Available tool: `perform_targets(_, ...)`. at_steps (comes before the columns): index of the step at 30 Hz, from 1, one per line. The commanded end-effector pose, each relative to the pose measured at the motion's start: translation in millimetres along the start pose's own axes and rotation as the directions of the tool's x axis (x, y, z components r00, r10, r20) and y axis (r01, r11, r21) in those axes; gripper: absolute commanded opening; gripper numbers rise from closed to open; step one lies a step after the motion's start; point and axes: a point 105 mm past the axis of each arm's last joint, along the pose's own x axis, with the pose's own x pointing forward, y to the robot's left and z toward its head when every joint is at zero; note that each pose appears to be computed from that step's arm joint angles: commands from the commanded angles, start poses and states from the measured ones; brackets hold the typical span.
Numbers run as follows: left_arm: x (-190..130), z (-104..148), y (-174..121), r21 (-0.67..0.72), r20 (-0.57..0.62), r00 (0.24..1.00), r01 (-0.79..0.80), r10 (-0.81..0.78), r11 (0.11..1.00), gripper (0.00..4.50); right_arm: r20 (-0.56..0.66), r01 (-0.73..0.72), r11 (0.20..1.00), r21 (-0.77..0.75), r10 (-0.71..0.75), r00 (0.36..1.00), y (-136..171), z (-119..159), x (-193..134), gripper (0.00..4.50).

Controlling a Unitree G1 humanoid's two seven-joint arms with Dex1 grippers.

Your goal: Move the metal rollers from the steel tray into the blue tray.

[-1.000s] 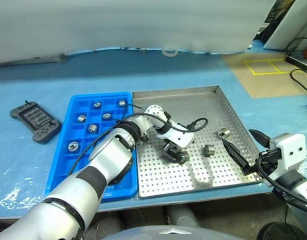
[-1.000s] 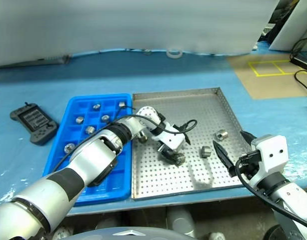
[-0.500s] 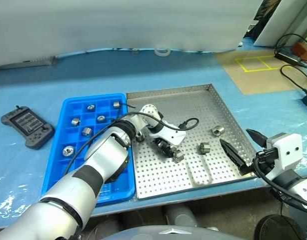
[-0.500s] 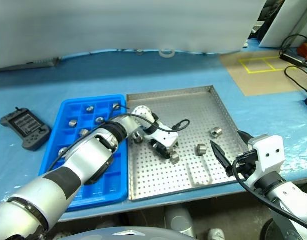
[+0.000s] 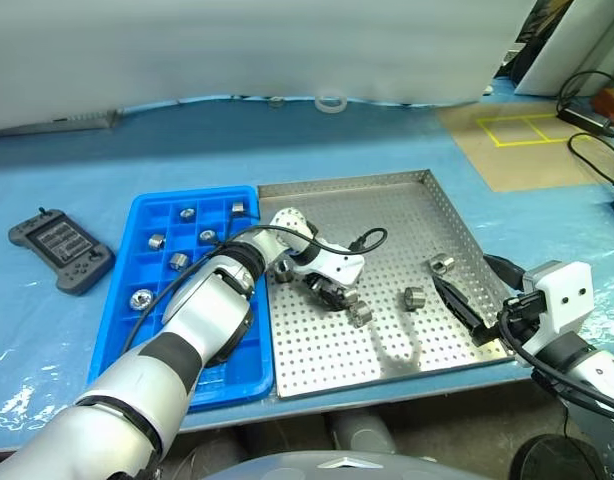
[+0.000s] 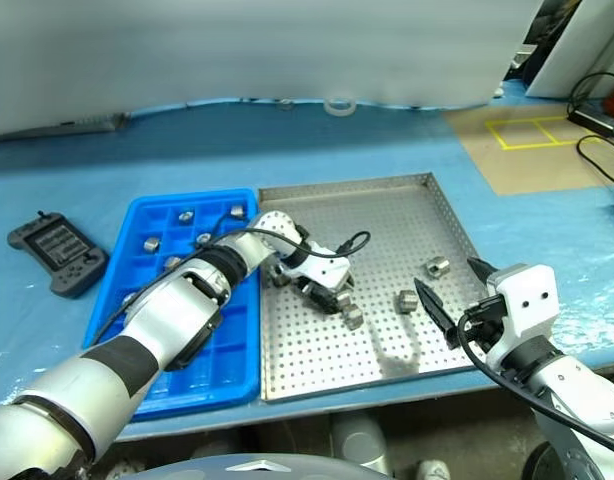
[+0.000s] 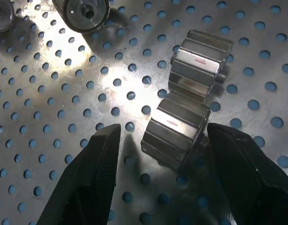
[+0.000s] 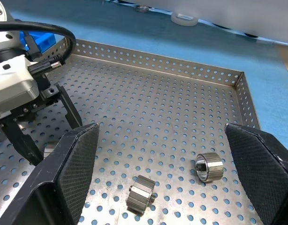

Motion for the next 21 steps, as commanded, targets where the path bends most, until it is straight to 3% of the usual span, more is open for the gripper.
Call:
perform_targets(1,0.8,9.3,4.0,0.071,0.028,0.999,-0.024,0.022,0.997,3.09,0.022,0.004,1.000,-0.027,-0.003,1.000,-1.1,5.6,-1.6,4.50)
perform_targets(6,4.3,8.6,5.9,0.075,0.011,0.999,-0.038,0.038,0.996,3.09,0.020,-0.001,1.000,-0.023,0.001,1.000,1.2,4.5,-1.6,4.50)
perform_targets(10,1.7,6.1,6.8,0.073,0.000,0.999,-0.047,0.048,0.996,2.27,0.021,0.002,1.000,-0.026,-0.001,1.000,-0.6,4.7,-0.8,4.50)
perform_targets(13,3.5,6.7,8.3,0.080,0.004,0.997,-0.071,0.071,0.994,1.41,0.024,0.000,1.000,-0.026,0.000,1.000,-0.9,4.7,0.3,4.50)
perform_targets(17,2.9,6.9,4.2,0.071,0.015,0.999,-0.039,0.038,0.997,1.35,0.029,-0.001,1.000,-0.025,0.001,1.000,-0.9,4.4,2.6,4.50)
perform_targets(21,1.3,7.4,12.9,0.056,0.013,0.995,-0.100,0.100,0.993,1.35,0.036,-0.012,1.000,-0.024,0.013,0.999,-0.2,5.2,5.2,4.50)
